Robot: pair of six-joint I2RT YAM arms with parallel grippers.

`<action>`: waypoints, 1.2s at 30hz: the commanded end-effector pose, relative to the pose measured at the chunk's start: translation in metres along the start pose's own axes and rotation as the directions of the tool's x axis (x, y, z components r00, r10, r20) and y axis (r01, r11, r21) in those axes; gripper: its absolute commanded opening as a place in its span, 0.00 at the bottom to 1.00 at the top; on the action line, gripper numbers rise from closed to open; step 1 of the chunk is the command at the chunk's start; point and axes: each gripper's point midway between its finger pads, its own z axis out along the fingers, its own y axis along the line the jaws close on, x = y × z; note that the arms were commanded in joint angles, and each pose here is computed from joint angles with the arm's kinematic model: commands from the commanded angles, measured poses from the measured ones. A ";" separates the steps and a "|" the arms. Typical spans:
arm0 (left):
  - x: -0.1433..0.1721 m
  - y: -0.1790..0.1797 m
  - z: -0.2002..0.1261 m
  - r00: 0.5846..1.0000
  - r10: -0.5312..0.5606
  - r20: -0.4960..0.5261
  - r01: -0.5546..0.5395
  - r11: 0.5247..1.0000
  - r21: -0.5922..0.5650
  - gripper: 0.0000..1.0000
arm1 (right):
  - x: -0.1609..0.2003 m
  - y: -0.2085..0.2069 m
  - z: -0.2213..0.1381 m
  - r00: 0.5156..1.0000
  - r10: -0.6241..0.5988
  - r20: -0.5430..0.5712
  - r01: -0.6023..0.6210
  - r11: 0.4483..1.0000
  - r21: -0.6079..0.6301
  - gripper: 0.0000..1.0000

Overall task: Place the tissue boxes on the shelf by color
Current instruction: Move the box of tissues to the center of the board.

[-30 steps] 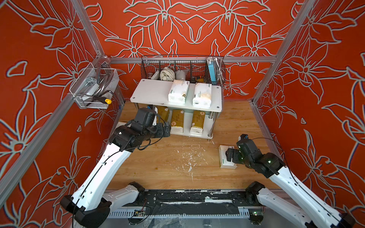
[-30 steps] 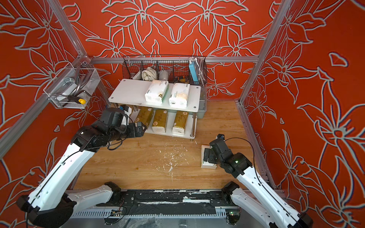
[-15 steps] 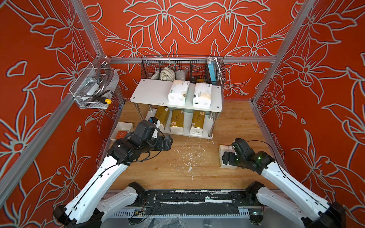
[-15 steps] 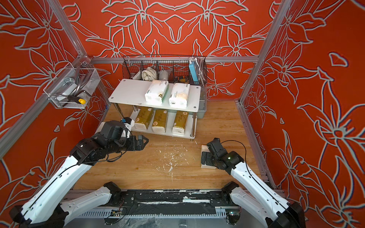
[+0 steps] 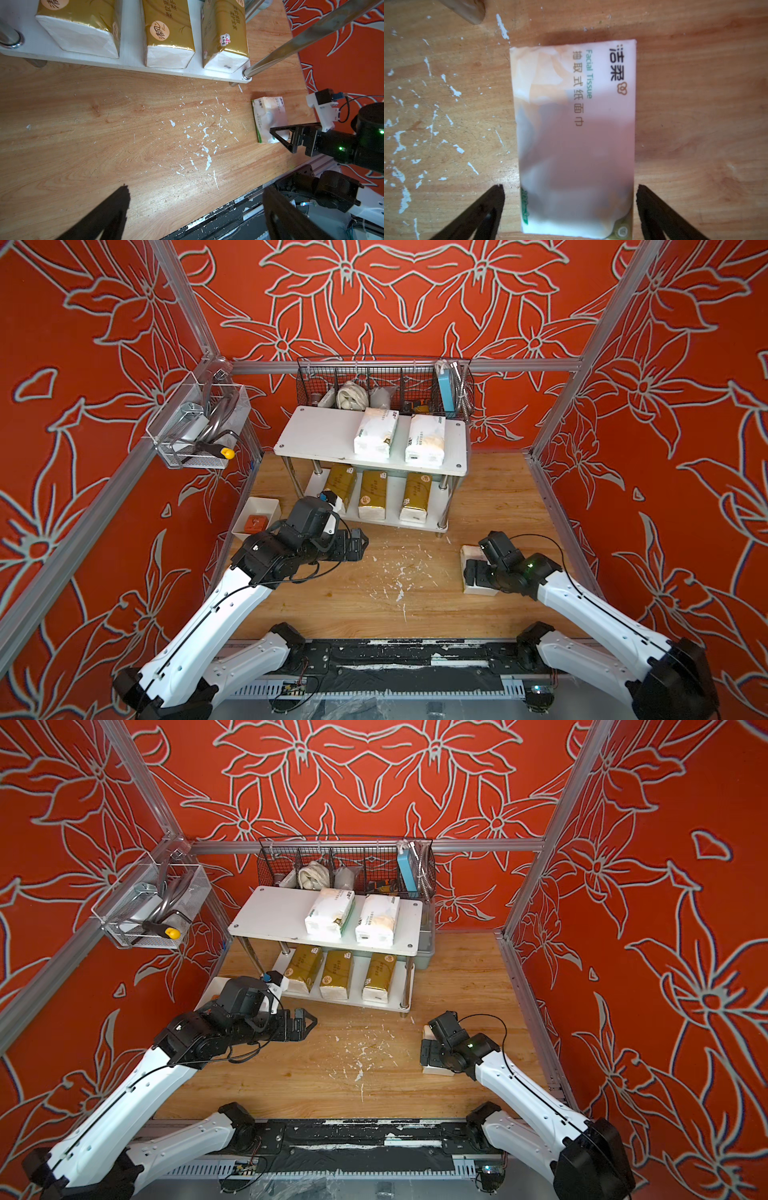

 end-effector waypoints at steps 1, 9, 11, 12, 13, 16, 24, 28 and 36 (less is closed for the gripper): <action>0.001 -0.003 -0.001 1.000 0.020 0.008 -0.020 1.000 0.019 0.99 | 0.003 -0.009 0.007 1.000 0.020 0.000 -0.020 0.999 0.043 0.99; 0.005 0.000 -0.001 1.000 0.023 0.007 -0.023 1.000 0.016 0.99 | 0.008 -0.001 0.020 0.999 0.012 -0.035 -0.011 1.000 0.014 0.99; 0.006 0.001 -0.001 1.000 0.023 0.007 -0.023 1.000 0.012 0.98 | 0.008 0.005 0.022 0.999 0.008 -0.046 -0.009 1.000 -0.012 0.98; 0.007 0.002 -0.001 1.000 0.022 0.005 -0.022 1.000 0.009 0.99 | 0.008 0.007 0.022 0.999 0.008 -0.052 -0.009 1.000 -0.021 0.97; 0.007 0.003 0.000 1.000 0.023 0.006 -0.023 1.000 0.007 0.99 | 0.008 0.011 0.022 0.998 0.007 -0.056 -0.009 0.999 -0.036 0.96; 0.009 0.005 0.000 1.000 0.020 0.006 -0.020 1.000 0.002 0.99 | 0.009 0.019 0.023 0.997 0.019 -0.069 -0.024 0.997 -0.070 0.93; 0.011 0.009 0.004 1.000 0.011 0.010 -0.011 1.000 -0.009 0.99 | 0.015 0.048 0.023 0.998 0.009 -0.059 -0.015 0.994 -0.104 0.88; 0.012 0.010 0.005 1.000 0.010 0.007 -0.010 1.000 -0.017 0.99 | 0.020 0.076 0.019 0.998 -0.035 -0.045 0.029 0.992 -0.119 0.88; 0.012 0.015 0.008 1.000 0.001 0.011 0.000 0.999 -0.042 0.99 | 0.017 0.157 0.009 0.995 -0.094 -0.030 0.086 0.974 -0.210 0.88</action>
